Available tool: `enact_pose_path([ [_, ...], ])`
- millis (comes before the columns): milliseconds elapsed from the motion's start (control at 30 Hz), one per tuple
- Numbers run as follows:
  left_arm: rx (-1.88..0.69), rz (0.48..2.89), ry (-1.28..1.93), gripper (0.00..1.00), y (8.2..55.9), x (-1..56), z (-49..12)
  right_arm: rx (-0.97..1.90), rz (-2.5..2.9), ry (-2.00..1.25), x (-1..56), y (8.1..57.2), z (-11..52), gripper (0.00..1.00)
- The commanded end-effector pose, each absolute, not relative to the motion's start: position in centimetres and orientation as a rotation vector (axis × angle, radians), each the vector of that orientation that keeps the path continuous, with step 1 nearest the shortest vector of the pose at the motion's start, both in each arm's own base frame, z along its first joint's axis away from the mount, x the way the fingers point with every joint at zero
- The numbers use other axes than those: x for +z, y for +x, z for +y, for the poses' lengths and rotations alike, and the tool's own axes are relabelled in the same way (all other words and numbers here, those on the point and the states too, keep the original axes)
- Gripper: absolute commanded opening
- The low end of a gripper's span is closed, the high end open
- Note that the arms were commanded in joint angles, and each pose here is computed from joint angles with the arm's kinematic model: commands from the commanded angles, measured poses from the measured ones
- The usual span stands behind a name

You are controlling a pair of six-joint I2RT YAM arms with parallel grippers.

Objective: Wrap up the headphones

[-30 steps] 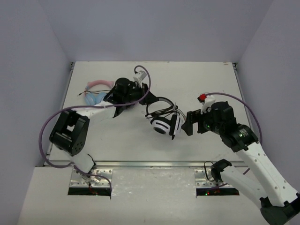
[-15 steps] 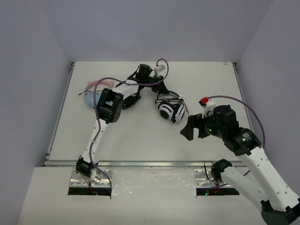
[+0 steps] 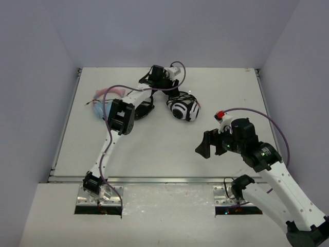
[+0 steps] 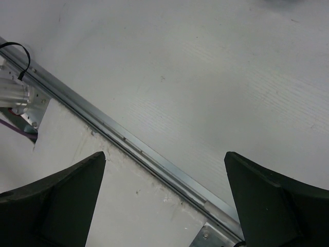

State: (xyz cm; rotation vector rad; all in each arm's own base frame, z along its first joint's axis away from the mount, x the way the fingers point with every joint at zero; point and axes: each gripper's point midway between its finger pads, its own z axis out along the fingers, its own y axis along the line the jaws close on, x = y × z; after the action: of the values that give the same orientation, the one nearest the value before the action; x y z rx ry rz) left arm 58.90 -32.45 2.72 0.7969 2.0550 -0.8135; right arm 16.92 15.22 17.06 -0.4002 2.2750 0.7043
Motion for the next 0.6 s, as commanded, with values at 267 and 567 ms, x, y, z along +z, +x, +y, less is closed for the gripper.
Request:
enact_pose_path([
  [267, -0.307, 1.767, 0.839, 0.65, 65.6, 8.5, -31.6, 0.769, 2.242, -0.445, 16.5, 18.0, 16.7, 0.99],
  [567, -0.209, 1.688, 0.608, 1.0, 65.4, 20.5, -28.9, 0.737, 2.189, -0.435, 17.8, 18.6, 16.4, 0.99],
])
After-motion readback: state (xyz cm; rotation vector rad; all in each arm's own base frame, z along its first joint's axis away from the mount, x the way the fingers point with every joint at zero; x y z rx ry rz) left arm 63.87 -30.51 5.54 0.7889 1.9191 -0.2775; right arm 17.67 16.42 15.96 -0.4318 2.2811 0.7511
